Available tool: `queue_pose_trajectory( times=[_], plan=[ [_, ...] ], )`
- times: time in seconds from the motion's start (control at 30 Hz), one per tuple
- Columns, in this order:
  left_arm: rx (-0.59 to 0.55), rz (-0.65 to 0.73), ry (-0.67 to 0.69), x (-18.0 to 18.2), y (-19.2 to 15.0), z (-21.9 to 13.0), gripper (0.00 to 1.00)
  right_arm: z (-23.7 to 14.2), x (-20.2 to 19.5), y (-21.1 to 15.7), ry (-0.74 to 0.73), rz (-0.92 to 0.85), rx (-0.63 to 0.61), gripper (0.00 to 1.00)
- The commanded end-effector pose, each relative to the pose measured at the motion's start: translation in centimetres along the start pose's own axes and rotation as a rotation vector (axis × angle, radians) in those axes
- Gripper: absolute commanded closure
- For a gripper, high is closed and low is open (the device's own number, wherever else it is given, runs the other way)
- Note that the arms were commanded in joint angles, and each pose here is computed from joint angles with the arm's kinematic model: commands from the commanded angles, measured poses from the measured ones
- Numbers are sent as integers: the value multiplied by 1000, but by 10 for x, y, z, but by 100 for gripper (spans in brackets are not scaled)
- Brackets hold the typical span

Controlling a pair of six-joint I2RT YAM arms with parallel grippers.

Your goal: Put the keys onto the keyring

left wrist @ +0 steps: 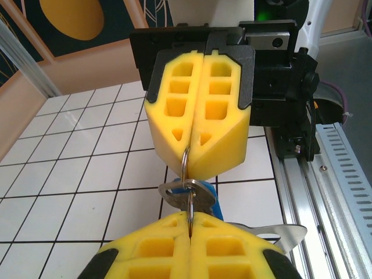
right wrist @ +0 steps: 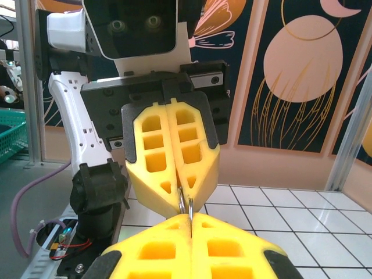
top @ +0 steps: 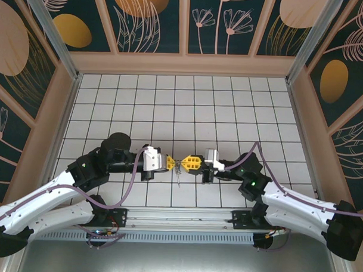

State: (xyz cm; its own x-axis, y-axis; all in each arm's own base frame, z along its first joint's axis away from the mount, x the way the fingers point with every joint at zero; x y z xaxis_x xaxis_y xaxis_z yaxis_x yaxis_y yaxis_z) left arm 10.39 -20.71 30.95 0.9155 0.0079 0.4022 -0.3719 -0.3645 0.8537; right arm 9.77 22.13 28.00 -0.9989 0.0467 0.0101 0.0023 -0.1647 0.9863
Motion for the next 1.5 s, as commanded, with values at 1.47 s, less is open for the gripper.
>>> queue_pose_trajectory(
  times=[1.47],
  plan=[
    [-25,33,15,3,10,-7,100,5,3,14,25,-66,-10,100]
  ],
)
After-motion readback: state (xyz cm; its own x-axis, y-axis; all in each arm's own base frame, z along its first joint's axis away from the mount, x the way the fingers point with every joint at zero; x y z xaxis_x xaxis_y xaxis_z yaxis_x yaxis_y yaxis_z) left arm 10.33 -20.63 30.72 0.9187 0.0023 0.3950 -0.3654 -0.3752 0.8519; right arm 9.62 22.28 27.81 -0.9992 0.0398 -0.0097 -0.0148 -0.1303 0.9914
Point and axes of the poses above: each hand's point on the last joint's axis, 136 mm out from that joint toward the fingers, its own z axis out along the fingers, its own x axis along the line the jaws close on, y = z × x, the point moved 8 cm from there along -z, back along the fingers, and after that the axes turned 11 degrees about z, right-handed, at the moved point
